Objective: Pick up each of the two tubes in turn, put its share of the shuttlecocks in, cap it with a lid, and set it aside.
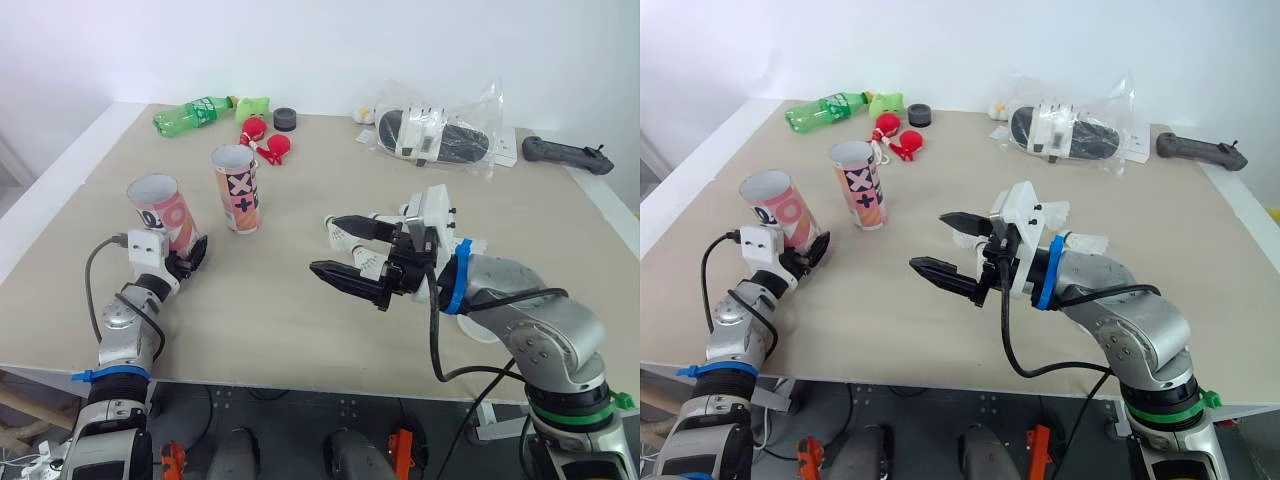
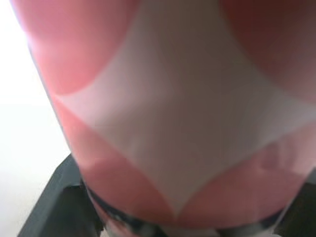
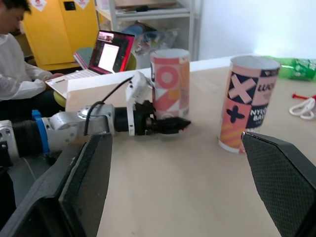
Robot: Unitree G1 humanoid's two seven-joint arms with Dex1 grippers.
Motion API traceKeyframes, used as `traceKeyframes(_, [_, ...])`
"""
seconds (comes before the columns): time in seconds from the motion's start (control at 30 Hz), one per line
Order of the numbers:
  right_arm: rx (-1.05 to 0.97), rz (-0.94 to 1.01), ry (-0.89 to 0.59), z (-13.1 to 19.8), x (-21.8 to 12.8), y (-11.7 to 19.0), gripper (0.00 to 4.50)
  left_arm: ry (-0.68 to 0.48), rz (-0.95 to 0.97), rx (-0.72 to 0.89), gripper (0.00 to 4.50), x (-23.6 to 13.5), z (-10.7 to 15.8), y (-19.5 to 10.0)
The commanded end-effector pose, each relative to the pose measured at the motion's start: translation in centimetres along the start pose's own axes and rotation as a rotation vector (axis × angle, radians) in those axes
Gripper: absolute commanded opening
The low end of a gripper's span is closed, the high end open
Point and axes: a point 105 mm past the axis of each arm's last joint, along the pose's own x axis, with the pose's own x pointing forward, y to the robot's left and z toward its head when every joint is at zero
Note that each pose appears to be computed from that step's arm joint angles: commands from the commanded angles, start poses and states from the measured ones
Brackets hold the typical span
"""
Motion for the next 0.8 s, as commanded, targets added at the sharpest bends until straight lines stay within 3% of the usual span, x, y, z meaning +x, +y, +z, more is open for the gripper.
traceKeyframes(0.03, [-0.030,-0.012,-0.039,0.8,-0.3,-0.1,4.50,-0.032,-0.006,0.006,3.02,0.2,0.7,-0.1])
traceKeyframes(0.27, [-0.025,-0.036,-0.038,0.8,-1.0,-0.4,4.50,-0.065,-0.072,0.030,3.02,-1.0,2.1,-0.4])
traceKeyframes(0.37, [-0.008,-0.120,-0.001,0.3,-3.3,-1.6,4.50,-0.047,-0.274,0.127,3.02,-2.7,4.0,-2.4])
traceKeyframes(0.57, [0.005,-0.272,0.080,-1.3,-6.4,-2.6,4.50,0.131,-0.659,0.298,3.02,-6.0,5.7,-5.9])
traceKeyframes(0.8, [-0.080,-0.430,0.270,-6.3,-6.3,-1.9,4.50,0.429,-0.939,0.547,3.02,-7.3,7.7,-6.3])
